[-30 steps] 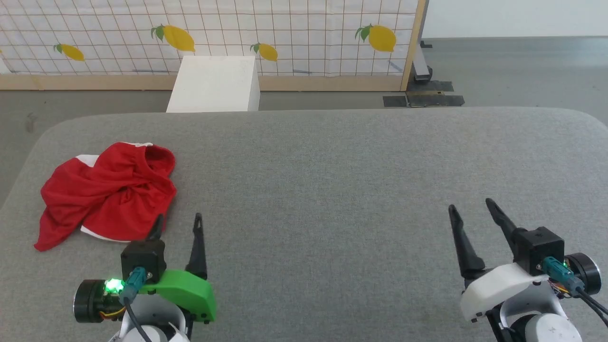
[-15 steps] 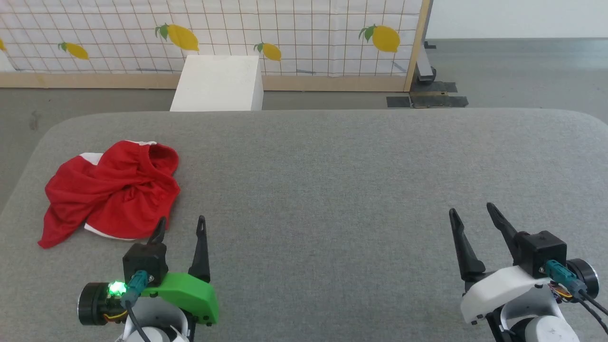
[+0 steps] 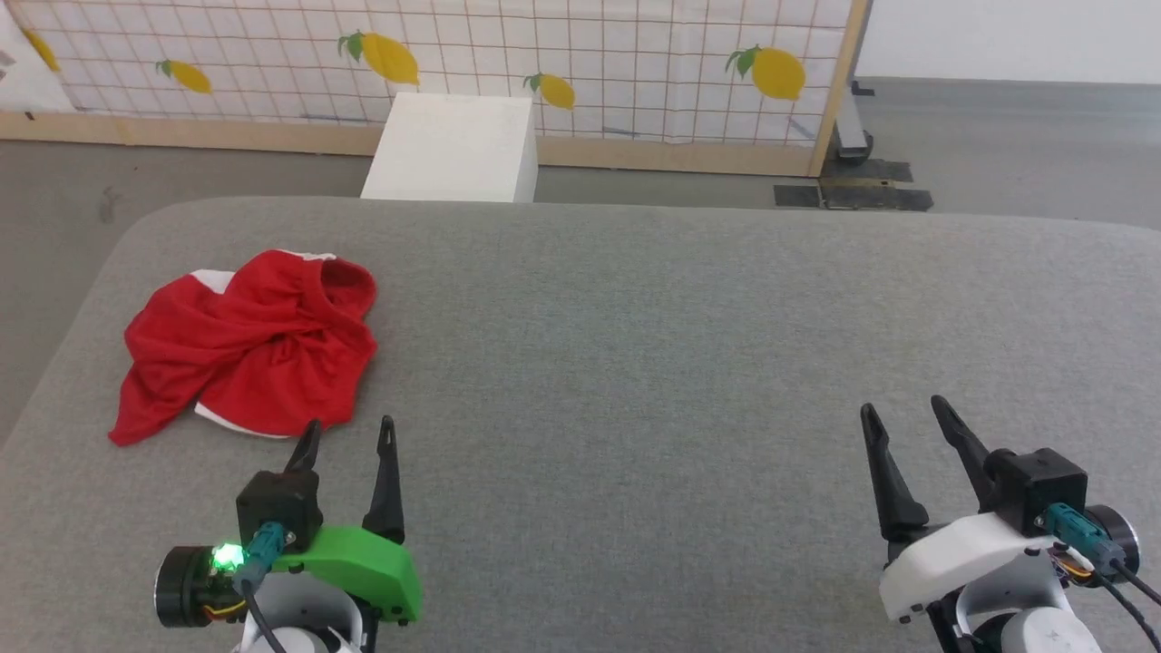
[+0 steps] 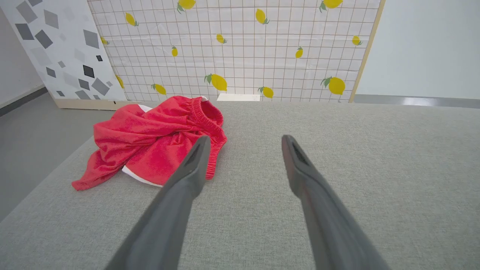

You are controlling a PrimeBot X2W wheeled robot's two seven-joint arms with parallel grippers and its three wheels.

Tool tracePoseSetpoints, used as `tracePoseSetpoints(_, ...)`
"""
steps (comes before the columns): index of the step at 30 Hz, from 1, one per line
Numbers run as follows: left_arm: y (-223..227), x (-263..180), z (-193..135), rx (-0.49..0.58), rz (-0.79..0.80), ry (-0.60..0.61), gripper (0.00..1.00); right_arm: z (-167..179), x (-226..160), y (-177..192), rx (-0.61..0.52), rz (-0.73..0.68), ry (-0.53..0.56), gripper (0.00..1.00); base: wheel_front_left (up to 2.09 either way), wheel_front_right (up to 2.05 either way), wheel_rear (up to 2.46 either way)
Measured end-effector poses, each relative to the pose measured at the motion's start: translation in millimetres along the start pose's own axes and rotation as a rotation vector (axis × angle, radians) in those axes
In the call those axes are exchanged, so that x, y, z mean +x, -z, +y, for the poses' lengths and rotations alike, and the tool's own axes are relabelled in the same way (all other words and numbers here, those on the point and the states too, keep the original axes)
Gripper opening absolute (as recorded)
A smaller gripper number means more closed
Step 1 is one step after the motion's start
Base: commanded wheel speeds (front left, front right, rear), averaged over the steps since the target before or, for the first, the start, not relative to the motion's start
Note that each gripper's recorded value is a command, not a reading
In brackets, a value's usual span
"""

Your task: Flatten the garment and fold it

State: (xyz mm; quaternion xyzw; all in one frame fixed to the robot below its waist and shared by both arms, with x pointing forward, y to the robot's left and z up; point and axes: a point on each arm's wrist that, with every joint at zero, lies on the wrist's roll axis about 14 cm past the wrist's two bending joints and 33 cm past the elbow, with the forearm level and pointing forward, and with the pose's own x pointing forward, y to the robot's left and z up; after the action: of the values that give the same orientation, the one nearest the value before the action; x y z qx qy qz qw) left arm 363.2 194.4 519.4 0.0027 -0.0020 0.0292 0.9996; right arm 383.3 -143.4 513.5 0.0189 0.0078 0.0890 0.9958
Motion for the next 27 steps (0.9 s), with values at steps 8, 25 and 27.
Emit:
tracePoseSetpoints(8, 2.3, -7.3, 14.0, -0.010, -0.003, -0.048, 1.00, 12.6, 8.1, 5.7, 0.021, 0.007, -0.039, 1.00, 0.00, 0.00, 0.00)
tracePoseSetpoints(25, 5.8, -30.1, 48.6, -0.036, -0.012, -0.168, 1.00, 46.8, 25.6, 17.4, 0.062, 0.025, -0.138, 1.00, 0.00, 0.00, 0.00)
tracePoseSetpoints(27, 6.4, -33.0, 52.4, -0.036, -0.011, -0.181, 1.00, 51.0, 27.5, 18.6, 0.069, 0.028, -0.150, 1.00, 0.00, 0.00, 0.00)
